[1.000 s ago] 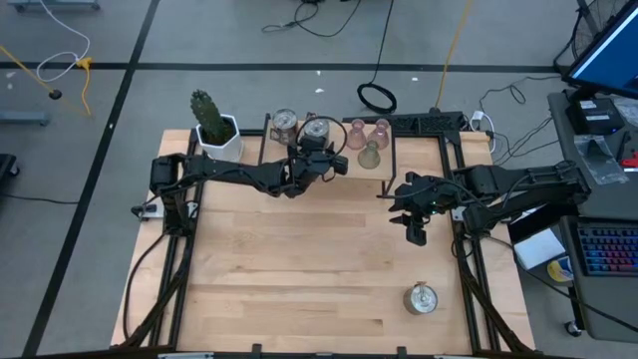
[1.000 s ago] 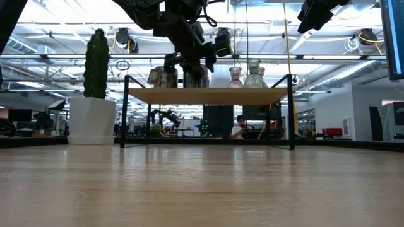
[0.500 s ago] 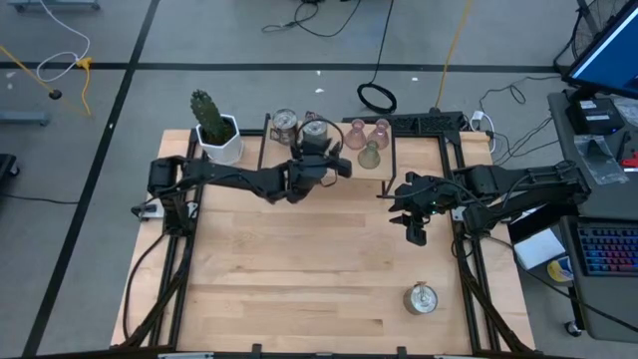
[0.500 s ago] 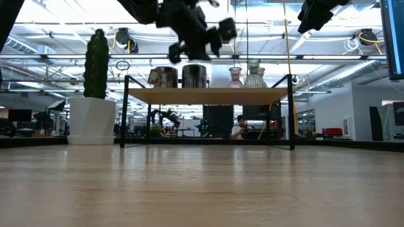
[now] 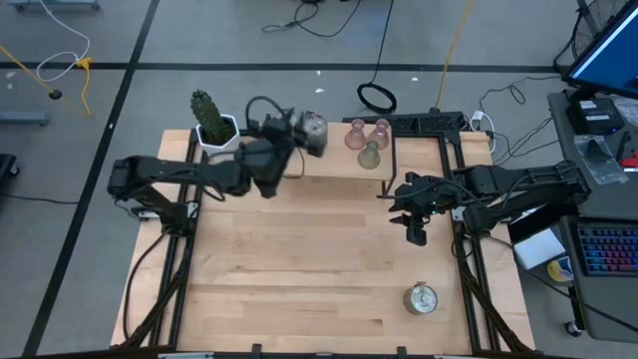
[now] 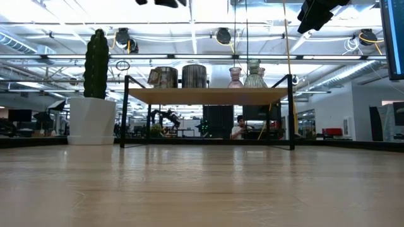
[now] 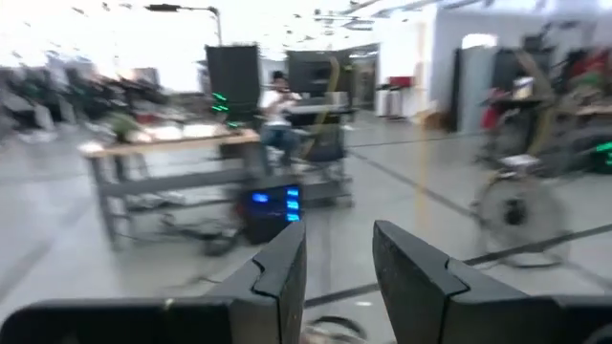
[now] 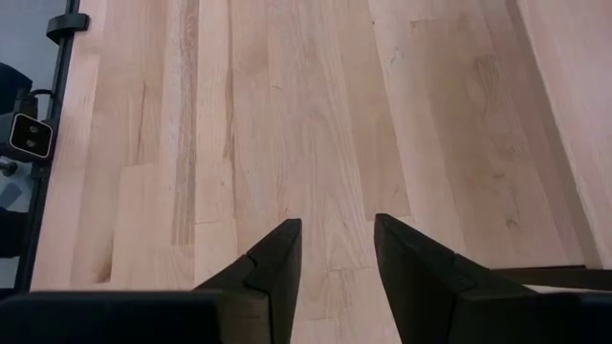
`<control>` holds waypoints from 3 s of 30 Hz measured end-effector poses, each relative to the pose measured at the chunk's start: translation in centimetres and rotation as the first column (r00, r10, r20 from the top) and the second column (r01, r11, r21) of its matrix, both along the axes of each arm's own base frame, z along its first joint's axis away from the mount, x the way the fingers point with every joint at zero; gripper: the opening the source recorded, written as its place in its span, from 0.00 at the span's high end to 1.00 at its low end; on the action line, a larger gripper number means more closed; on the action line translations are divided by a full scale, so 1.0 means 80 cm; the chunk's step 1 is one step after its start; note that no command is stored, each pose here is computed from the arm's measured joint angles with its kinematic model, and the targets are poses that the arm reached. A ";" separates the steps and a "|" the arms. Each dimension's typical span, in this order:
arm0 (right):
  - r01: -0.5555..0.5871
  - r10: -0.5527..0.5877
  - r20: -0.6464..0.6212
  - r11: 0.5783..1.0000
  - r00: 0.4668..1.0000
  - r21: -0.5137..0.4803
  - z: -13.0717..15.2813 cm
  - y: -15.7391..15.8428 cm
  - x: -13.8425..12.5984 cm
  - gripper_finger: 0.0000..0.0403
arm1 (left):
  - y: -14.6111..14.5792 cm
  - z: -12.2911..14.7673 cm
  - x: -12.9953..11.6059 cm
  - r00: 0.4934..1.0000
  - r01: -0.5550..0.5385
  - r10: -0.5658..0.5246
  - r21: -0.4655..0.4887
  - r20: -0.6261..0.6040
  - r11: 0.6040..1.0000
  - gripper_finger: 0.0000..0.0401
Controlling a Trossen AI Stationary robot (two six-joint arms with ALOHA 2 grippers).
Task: Pick & Place candle stick holders
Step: Adjust the silver scented candle on the shelf
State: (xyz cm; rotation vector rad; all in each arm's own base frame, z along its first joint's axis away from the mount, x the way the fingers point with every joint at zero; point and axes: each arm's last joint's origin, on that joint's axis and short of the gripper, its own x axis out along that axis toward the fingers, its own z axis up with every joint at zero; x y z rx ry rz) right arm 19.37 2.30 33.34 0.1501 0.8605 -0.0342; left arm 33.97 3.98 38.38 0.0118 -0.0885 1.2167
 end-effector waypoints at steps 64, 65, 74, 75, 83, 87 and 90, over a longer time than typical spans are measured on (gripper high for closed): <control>0.067 -0.070 0.048 0.996 0.996 0.064 0.004 0.000 0.005 0.69 | 0.257 -0.084 -0.116 0.950 0.305 -0.263 -0.671 0.167 0.676 0.70; 0.067 -0.070 0.048 0.996 0.996 0.064 0.004 0.000 0.005 0.69 | 0.257 -0.084 -0.116 0.948 0.311 -0.267 -0.672 0.171 0.673 0.70; 0.066 -0.070 0.048 0.996 0.996 0.064 0.004 0.000 0.005 0.69 | 0.255 -0.088 -0.117 0.951 0.297 -0.265 -0.698 0.158 0.651 0.70; 0.066 -0.069 0.048 0.996 0.996 0.064 0.004 0.000 0.005 0.69 | 0.255 -0.088 -0.117 0.951 0.297 -0.265 -0.698 0.158 0.651 0.70; 0.071 -0.074 0.048 0.995 0.996 0.069 0.004 0.000 0.005 0.69 | 0.255 -0.088 -0.117 0.949 0.302 -0.271 -0.701 0.159 0.646 0.70; 0.071 -0.075 0.048 0.995 0.996 0.069 0.004 0.000 0.005 0.69 | 0.252 -0.088 -0.115 0.945 0.312 -0.283 -0.703 0.162 0.639 0.70; 0.071 -0.075 0.048 0.995 0.996 0.069 0.004 0.000 0.005 0.69 | 0.251 -0.088 -0.114 0.943 0.316 -0.290 -0.706 0.162 0.634 0.70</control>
